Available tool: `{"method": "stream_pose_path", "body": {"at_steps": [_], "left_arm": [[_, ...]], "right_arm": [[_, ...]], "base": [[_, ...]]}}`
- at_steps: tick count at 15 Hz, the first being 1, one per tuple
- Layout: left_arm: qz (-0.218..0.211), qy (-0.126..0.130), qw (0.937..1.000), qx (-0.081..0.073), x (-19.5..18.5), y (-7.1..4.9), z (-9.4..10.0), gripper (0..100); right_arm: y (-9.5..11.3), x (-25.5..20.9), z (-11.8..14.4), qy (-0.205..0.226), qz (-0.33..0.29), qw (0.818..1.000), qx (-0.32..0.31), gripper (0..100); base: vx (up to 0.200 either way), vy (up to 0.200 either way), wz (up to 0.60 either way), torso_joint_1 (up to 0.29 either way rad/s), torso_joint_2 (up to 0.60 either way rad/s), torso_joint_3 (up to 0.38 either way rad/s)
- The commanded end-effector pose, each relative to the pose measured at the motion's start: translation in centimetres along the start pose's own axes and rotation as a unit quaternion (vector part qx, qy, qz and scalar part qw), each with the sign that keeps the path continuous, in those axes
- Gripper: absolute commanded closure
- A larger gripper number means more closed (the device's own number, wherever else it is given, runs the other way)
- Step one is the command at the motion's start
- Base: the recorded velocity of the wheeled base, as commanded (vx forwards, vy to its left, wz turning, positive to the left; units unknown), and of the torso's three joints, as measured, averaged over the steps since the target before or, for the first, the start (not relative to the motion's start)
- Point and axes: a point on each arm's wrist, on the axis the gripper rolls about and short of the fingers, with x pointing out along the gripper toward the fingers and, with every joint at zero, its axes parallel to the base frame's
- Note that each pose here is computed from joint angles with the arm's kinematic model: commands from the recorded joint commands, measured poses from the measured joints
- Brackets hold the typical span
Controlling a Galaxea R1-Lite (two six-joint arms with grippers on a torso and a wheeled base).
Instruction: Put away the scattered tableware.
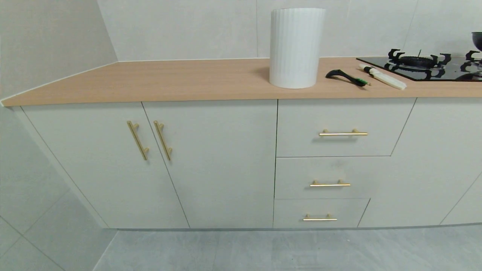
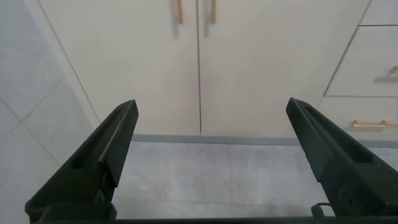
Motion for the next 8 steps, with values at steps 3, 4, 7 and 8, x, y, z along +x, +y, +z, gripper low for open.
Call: {"method": "stream_pose_path", "body": {"at_steps": [3, 4, 7, 8], "left_arm": [[0.001, 0.001, 1.0000, 0.000, 0.01, 0.00, 0.00, 0], [0.001, 0.001, 1.0000, 0.000, 0.01, 0.00, 0.00, 0], [0.001, 0.001, 1.0000, 0.002, 0.01, 0.00, 0.00, 0], [0.001, 0.001, 1.0000, 0.002, 0.01, 0.00, 0.00, 0]], "right_arm": [[0.00, 0.01, 0.01, 0.001, 0.000, 1.000, 0.002, 0], [0.00, 0.01, 0.01, 0.001, 0.000, 1.000, 0.002, 0], [0.00, 0.01, 0.02, 0.000, 0.000, 1.000, 0.002, 0], [0.00, 0.01, 0.01, 0.001, 0.000, 1.000, 0.003, 0]], "base": [[0.000, 0.000, 0.00, 0.000, 0.00, 0.000], [0.000, 0.000, 0.00, 0.000, 0.00, 0.000], [0.067, 0.000, 0.00, 0.001, 0.00, 0.002], [0.200, 0.000, 0.00, -0.002, 0.00, 0.007]]}}
